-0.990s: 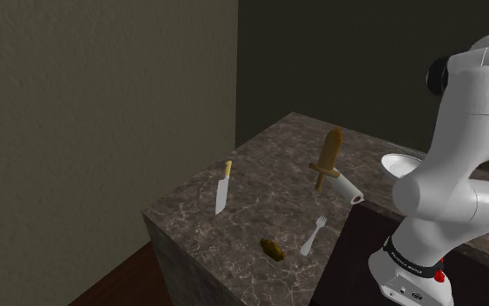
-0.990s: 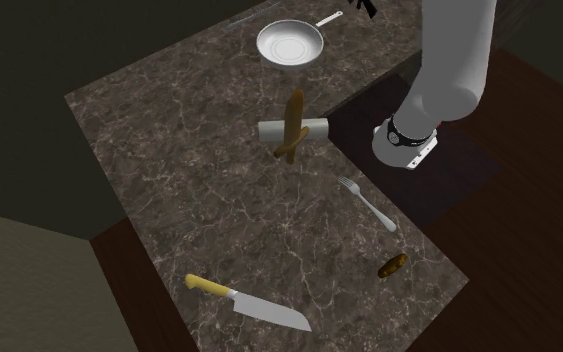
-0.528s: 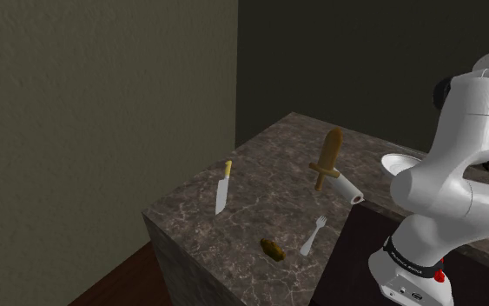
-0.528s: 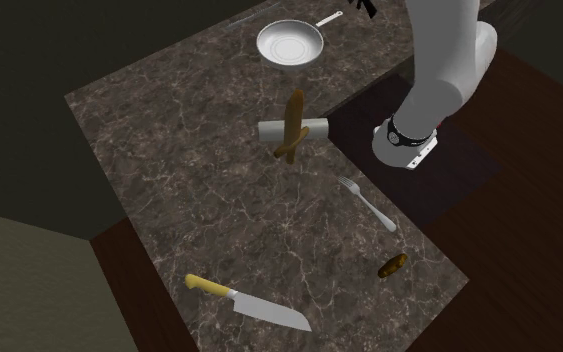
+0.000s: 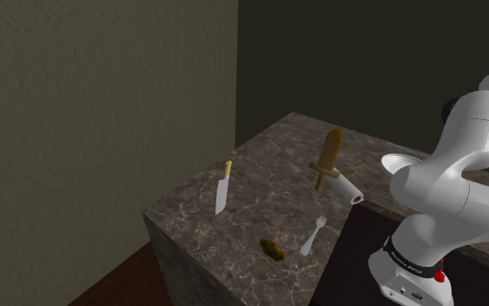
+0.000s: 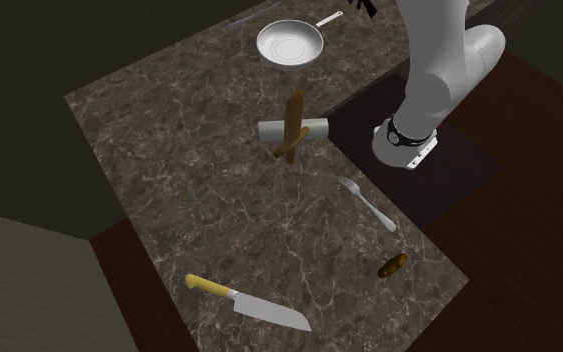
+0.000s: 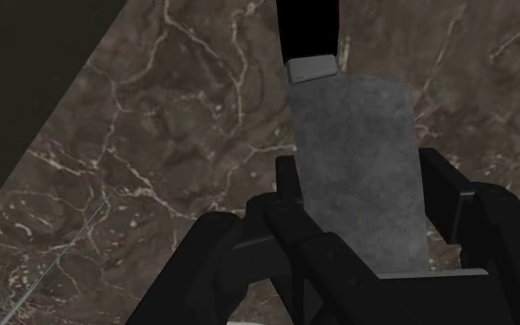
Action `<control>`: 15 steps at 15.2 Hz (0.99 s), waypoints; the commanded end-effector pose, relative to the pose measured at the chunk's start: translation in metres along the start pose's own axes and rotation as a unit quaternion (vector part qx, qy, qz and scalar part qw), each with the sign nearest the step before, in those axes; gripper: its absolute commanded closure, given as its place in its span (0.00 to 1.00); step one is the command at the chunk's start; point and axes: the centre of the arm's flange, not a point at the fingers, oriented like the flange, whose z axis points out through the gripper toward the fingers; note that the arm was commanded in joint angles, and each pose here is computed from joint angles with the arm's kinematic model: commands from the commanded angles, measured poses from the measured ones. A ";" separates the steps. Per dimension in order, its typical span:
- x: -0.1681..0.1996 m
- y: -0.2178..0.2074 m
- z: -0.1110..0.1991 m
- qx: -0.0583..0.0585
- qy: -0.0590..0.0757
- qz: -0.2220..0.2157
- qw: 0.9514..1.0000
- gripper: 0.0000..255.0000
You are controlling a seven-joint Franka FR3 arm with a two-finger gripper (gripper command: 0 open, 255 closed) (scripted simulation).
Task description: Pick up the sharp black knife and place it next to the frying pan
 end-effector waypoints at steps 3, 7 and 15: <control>-0.002 0.000 0.021 0.000 0.000 0.000 1.000 1.00; -0.003 0.000 0.042 0.000 0.000 0.000 1.000 1.00; -0.004 -0.001 0.085 0.000 0.000 0.000 1.000 1.00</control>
